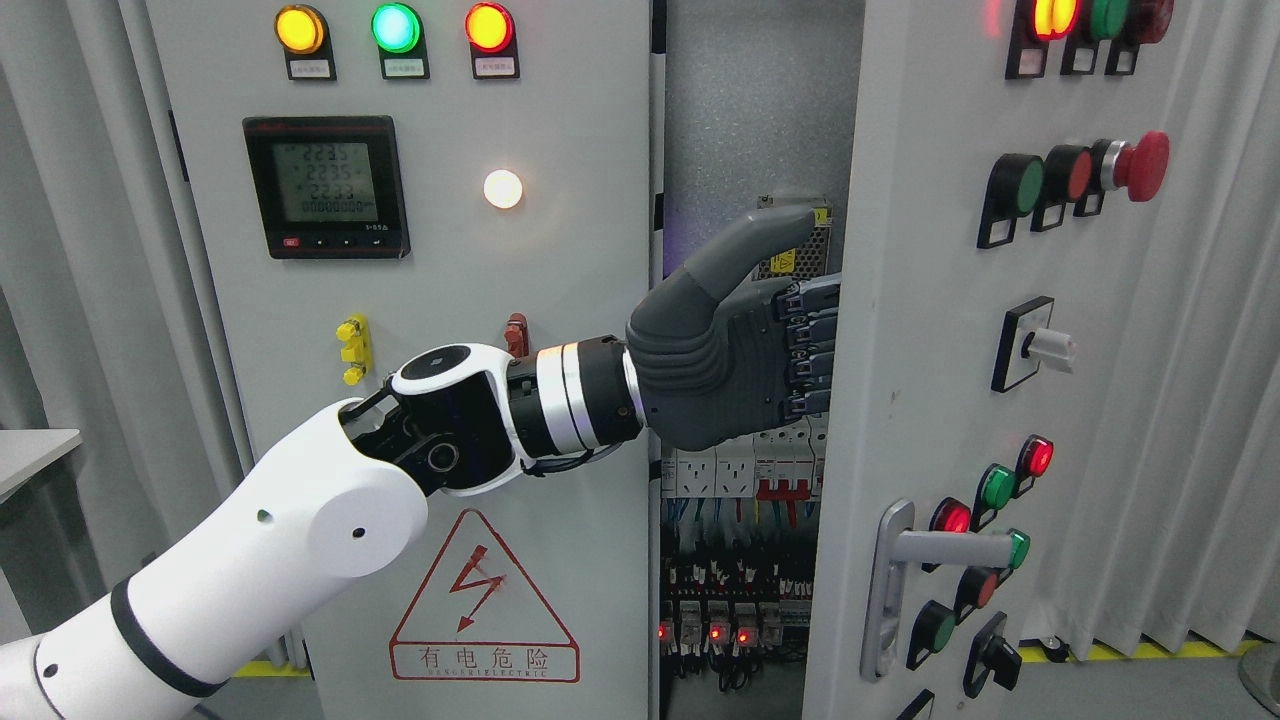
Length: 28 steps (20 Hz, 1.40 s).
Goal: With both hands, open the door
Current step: 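Push the ajar button-panel door outward with the left hand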
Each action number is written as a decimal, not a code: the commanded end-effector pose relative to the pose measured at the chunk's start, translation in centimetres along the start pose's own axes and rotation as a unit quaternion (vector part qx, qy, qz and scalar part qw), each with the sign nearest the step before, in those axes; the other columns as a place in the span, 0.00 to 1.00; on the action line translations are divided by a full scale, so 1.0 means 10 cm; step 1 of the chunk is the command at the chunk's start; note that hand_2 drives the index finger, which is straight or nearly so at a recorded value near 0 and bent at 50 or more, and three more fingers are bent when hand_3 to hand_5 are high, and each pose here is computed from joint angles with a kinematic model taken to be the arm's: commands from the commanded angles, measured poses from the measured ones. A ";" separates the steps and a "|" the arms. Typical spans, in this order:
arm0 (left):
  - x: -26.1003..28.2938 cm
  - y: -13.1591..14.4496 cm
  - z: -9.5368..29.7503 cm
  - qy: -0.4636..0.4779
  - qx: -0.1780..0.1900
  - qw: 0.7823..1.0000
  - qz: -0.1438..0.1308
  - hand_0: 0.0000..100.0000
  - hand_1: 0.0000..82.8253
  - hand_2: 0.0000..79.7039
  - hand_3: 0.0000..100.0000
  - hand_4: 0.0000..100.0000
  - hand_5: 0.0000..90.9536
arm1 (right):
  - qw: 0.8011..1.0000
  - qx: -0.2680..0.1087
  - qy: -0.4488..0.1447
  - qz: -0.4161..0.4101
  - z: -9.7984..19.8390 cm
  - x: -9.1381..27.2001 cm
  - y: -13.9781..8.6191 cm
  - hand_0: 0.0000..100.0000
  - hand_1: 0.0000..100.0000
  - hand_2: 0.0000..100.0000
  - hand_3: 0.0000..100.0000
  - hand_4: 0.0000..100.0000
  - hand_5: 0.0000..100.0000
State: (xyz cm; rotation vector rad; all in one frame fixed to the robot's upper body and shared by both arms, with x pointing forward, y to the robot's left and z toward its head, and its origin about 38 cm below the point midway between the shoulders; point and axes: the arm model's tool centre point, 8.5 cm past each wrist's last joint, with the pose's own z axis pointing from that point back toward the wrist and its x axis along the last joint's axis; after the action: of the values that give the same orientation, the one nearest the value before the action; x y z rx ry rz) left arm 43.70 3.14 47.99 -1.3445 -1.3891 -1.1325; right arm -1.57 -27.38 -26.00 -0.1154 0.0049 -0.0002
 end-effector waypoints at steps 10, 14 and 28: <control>-0.20 -0.30 -0.32 0.048 -0.058 0.997 -0.006 0.29 0.00 0.04 0.03 0.03 0.00 | 1.000 -0.001 0.001 -0.001 0.00 -0.02 -0.02 0.22 0.00 0.00 0.00 0.00 0.00; -0.21 -0.37 -0.50 0.045 -0.073 0.996 -0.004 0.29 0.00 0.04 0.03 0.03 0.00 | 1.000 -0.001 0.001 -0.001 0.00 -0.02 -0.02 0.22 0.00 0.00 0.00 0.00 0.00; -0.17 -0.60 -1.01 0.025 -0.100 0.995 -0.006 0.29 0.00 0.04 0.03 0.03 0.00 | 1.000 -0.001 0.001 -0.001 0.00 -0.02 -0.02 0.22 0.00 0.00 0.00 0.00 0.00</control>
State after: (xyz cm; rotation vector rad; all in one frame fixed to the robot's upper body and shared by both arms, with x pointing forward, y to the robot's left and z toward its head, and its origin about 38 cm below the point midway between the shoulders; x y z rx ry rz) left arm 39.86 -3.49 48.35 -1.3691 -1.3240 -1.2855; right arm -1.57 -27.38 -26.00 -0.1152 0.0049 -0.0002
